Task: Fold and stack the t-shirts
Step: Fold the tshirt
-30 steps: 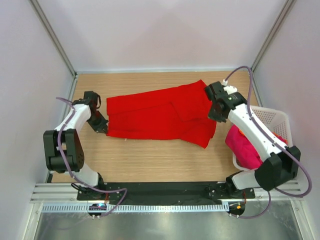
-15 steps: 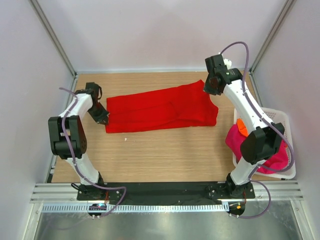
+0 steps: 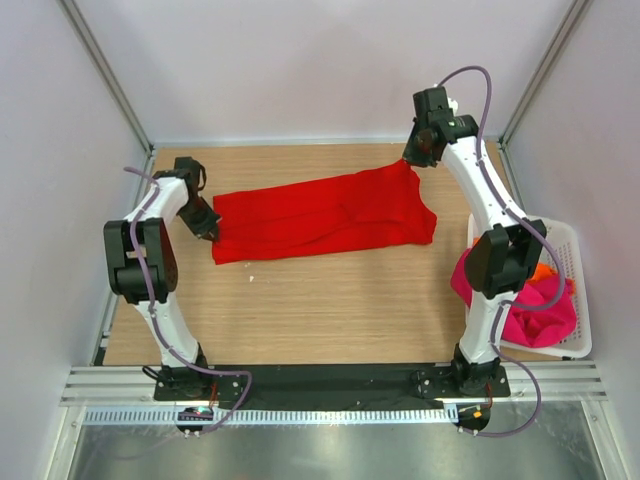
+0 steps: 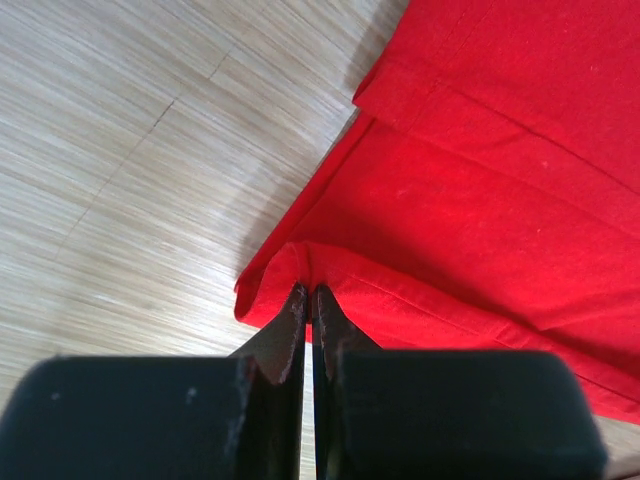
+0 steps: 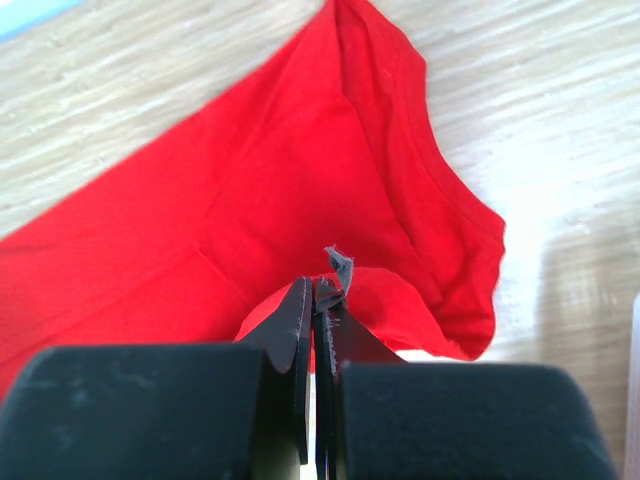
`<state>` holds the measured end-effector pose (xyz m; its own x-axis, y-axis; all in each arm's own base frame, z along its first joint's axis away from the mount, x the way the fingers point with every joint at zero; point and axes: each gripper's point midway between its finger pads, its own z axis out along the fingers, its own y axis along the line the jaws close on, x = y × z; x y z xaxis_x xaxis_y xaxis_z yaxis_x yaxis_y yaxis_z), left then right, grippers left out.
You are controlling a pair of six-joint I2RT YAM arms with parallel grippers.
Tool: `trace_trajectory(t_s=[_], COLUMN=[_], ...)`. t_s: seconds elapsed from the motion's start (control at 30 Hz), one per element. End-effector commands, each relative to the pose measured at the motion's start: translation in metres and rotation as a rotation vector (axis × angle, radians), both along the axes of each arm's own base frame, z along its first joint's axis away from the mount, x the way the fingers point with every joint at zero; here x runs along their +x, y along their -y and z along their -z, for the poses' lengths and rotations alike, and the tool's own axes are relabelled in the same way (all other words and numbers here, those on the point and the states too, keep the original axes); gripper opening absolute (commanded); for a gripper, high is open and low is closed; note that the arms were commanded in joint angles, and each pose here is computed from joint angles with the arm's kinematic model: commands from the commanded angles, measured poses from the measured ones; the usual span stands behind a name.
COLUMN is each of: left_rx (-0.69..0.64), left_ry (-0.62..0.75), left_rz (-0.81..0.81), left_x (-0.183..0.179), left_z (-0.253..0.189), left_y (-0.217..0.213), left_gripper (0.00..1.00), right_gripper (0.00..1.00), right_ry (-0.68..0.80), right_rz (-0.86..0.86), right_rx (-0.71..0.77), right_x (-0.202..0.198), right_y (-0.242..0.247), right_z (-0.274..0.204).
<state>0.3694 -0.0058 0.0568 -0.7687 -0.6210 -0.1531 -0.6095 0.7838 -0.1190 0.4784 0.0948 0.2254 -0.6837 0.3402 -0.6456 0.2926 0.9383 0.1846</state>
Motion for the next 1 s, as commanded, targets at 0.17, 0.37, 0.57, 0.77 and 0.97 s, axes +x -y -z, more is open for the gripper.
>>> trace_trajectory(t_s=[0.17, 0.37, 0.57, 0.77, 0.97], left_rx=[-0.001, -0.001, 0.023, -0.025, -0.044], left_ry=[0.012, 0.058, 0.091, 0.091, 0.097], left_rz=[-0.013, -0.029, -0.056, -0.065, -0.063], left_x=[0.010, 0.020, 0.028, 0.032, 0.035], left_z=[-0.005, -0.012, -0.017, -0.012, -0.007], left_y=[0.000, -0.001, -0.010, -0.006, -0.004], left_gripper=[0.00, 0.00, 0.00, 0.00, 0.00], right_gripper=[0.01, 0.01, 0.01, 0.01, 0.01], right_ry=[0.082, 0.100, 0.115, 0.142, 0.181], right_rz=[-0.049, -0.029, -0.025, -0.016, -0.014], right_rx=[0.062, 0.082, 0.112, 0.128, 0.159], right_x=[0.036, 0.053, 0.067, 0.079, 0.093], right_y=[-0.007, -0.002, -0.003, -0.003, -0.005], right_z=[-0.019, -0.017, -0.010, -0.008, -0.007])
